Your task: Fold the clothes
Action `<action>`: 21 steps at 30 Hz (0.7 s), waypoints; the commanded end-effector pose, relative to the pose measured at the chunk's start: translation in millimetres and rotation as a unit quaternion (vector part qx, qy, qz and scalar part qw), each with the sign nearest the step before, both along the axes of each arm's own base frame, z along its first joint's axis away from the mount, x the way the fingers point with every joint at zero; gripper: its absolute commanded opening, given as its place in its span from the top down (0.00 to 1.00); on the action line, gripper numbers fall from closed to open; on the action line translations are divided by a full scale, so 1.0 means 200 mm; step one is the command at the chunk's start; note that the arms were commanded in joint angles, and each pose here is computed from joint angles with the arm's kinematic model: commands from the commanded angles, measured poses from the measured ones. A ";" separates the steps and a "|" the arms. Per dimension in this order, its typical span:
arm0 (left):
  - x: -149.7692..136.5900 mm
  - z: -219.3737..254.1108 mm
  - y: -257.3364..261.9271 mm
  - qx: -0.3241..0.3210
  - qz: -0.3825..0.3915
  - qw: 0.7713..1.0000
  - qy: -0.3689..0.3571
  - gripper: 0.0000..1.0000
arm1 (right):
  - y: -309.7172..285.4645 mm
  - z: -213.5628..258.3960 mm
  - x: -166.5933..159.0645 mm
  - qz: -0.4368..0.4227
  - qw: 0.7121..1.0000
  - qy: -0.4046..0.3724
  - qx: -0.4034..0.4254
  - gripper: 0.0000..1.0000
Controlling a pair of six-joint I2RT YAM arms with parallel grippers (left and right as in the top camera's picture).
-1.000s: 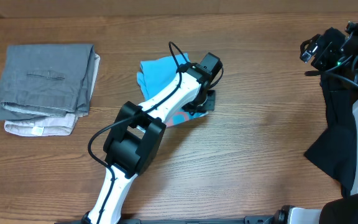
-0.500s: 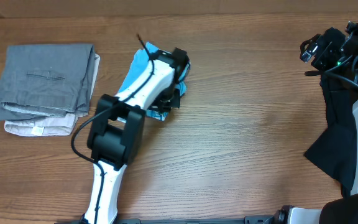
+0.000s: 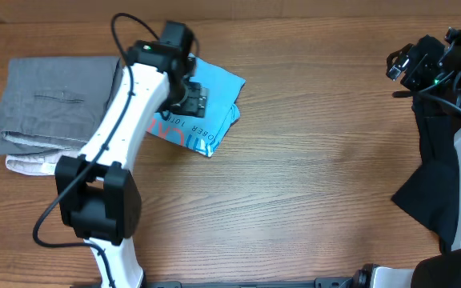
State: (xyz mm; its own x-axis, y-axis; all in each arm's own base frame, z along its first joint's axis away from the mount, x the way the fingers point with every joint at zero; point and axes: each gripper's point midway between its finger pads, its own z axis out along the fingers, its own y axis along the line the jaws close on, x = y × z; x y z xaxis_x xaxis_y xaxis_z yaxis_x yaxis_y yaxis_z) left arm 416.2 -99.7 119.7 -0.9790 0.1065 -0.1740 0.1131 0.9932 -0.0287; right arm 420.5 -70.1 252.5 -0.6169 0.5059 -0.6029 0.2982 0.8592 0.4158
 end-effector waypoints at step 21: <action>0.38 -0.47 0.15 0.042 -0.056 0.996 -0.046 0.15 | 0.00 0.00 0.00 -0.001 1.000 -0.002 -0.001 0.00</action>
